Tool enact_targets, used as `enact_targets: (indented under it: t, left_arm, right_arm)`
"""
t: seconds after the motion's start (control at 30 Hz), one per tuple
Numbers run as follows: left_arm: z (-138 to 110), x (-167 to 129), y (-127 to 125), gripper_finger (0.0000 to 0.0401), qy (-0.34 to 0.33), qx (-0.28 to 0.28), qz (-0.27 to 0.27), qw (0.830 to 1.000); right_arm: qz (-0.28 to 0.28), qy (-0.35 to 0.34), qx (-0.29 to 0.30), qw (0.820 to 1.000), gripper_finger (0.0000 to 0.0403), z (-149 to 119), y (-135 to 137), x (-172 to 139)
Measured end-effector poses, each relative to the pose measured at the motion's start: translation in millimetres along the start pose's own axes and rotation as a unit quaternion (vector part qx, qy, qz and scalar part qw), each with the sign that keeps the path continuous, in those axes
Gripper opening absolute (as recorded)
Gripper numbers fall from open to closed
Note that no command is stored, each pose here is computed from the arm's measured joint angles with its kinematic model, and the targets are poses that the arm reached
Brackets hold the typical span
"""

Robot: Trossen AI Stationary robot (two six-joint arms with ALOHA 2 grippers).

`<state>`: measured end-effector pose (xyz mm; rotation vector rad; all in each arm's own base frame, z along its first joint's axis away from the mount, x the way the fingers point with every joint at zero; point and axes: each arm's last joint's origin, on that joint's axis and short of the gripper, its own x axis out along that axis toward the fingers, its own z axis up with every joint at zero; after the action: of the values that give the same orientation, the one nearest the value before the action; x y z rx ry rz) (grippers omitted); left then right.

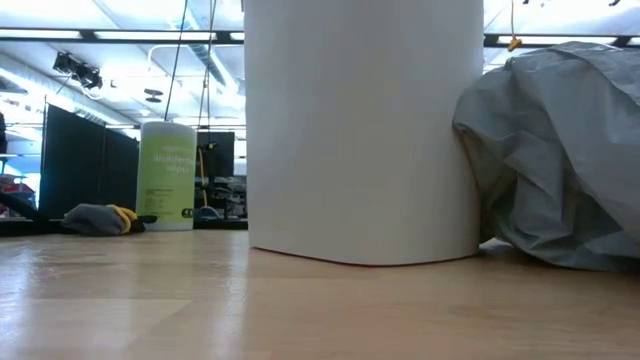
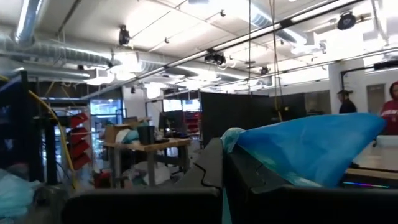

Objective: Place trash/remove bag and relplace
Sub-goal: Put the new dark blue trash bag into the trash bin

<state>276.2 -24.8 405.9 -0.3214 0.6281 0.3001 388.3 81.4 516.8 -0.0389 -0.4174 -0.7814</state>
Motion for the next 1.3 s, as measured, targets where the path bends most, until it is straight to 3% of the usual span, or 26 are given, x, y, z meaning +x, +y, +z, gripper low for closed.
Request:
enact_targets:
  t: [0.2, 0.33, 0.5, 0.6, 0.7, 0.77, 0.93, 1.03, 1.2, 1.3]
  left_arm:
    - [20.7, -35.3, 1.5, 0.0002, -0.027, 0.046, 0.011, 0.998]
    - [23.6, -51.9, 4.9, 0.0003, -0.009, 0.051, 0.015, 0.999]
    - [19.5, -64.7, 5.9, 0.0004, 0.055, 0.055, -0.041, 0.996]
    - [20.4, -71.6, 2.5, 0.0004, 0.054, 0.037, -0.057, 0.996]
    - [27.3, -83.5, -7.2, 0.0002, 0.008, 0.032, -0.098, 0.995]
    - [36.3, -91.3, -19.2, 0.0002, -0.044, 0.029, -0.156, 0.986]
    - [56.9, -100.8, -47.5, 0.0001, -0.169, 0.054, -0.275, 0.945]
    - [61.6, -94.7, -59.0, 0.0001, -0.202, 0.073, -0.287, 0.933]
    - [58.1, -76.6, -70.0, 0.0001, -0.197, 0.099, -0.255, 0.941]
    - [53.9, -79.9, -70.6, 0.0001, -0.186, 0.144, -0.271, 0.933]
  right_arm:
    - [-0.003, -0.001, -0.017, 1.000, 0.0000, 0.3, -0.5, 0.3]
    - [-0.010, 0.007, -0.022, 1.000, 0.0000, -1.2, -1.2, 1.3]
    - [-0.024, 0.012, -0.028, 0.999, 0.0000, -2.4, -3.8, 4.2]
    - [-0.028, 0.012, -0.031, 0.999, 0.0000, -3.5, -5.8, 6.9]
    - [-0.032, 0.015, -0.037, 0.999, 0.0000, -5.7, -8.1, 10.8]
    - [-0.036, 0.015, -0.036, 0.999, 0.0000, -7.3, -10.3, 14.0]
    - [-0.041, 0.018, -0.043, 0.998, 0.0000, -9.8, -13.3, 18.5]
    - [-0.040, 0.020, -0.050, 0.998, 0.0000, -11.6, -14.2, 20.5]
    - [-0.015, 0.017, -0.067, 0.997, 0.0000, -13.6, -11.8, 20.7]
    - [0.007, 0.012, -0.069, 0.997, 0.0000, -12.8, -7.9, 17.3]
